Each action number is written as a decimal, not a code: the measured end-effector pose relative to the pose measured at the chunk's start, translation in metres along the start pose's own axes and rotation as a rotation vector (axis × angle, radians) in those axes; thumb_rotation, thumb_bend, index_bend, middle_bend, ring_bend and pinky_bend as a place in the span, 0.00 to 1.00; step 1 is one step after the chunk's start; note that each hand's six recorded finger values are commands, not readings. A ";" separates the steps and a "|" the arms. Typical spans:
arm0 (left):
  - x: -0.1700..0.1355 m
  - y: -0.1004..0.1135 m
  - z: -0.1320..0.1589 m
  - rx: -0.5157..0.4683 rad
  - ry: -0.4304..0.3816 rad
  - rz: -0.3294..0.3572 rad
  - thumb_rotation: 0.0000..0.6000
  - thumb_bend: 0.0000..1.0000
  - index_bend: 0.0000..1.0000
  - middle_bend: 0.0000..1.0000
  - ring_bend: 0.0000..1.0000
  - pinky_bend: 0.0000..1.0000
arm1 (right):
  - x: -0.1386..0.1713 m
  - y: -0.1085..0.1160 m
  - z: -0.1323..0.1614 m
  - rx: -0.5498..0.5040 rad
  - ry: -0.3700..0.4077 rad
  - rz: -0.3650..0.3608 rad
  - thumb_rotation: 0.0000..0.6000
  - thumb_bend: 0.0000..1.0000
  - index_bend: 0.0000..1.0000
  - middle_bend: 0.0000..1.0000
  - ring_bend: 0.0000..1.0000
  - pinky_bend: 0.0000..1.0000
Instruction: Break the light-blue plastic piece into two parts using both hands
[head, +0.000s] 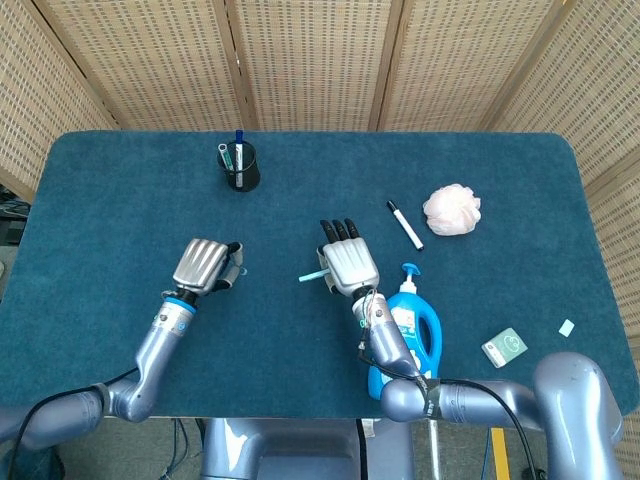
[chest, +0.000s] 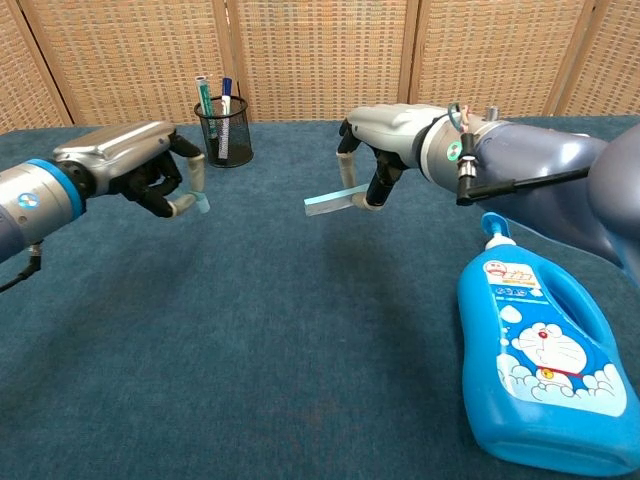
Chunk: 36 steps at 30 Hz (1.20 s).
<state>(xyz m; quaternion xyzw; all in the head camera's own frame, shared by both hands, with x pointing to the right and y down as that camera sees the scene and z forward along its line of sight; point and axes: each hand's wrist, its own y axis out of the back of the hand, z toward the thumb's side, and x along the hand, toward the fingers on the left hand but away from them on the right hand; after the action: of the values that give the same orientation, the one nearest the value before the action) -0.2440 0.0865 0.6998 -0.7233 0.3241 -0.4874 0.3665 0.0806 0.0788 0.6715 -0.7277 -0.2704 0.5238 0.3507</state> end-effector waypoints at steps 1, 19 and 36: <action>-0.001 0.001 -0.009 0.003 0.014 0.001 1.00 0.53 0.77 0.91 1.00 1.00 | 0.000 -0.001 -0.001 0.001 -0.002 0.001 1.00 0.52 0.61 0.07 0.00 0.00; -0.034 0.028 -0.106 0.090 0.143 0.002 1.00 0.00 0.00 0.00 0.12 0.44 | -0.016 -0.035 0.000 0.002 -0.027 0.052 1.00 0.00 0.01 0.00 0.00 0.00; -0.122 0.092 -0.137 0.080 0.287 0.124 1.00 0.00 0.00 0.00 0.00 0.27 | 0.046 0.047 -0.074 0.055 0.017 -0.311 1.00 0.00 0.00 0.00 0.00 0.00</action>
<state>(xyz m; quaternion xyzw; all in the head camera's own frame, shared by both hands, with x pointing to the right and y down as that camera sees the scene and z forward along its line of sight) -0.4213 0.1097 0.6000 -0.6096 0.3974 -0.5749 0.3742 0.1664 0.0685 0.6232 -0.6717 -0.3622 0.4641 0.4497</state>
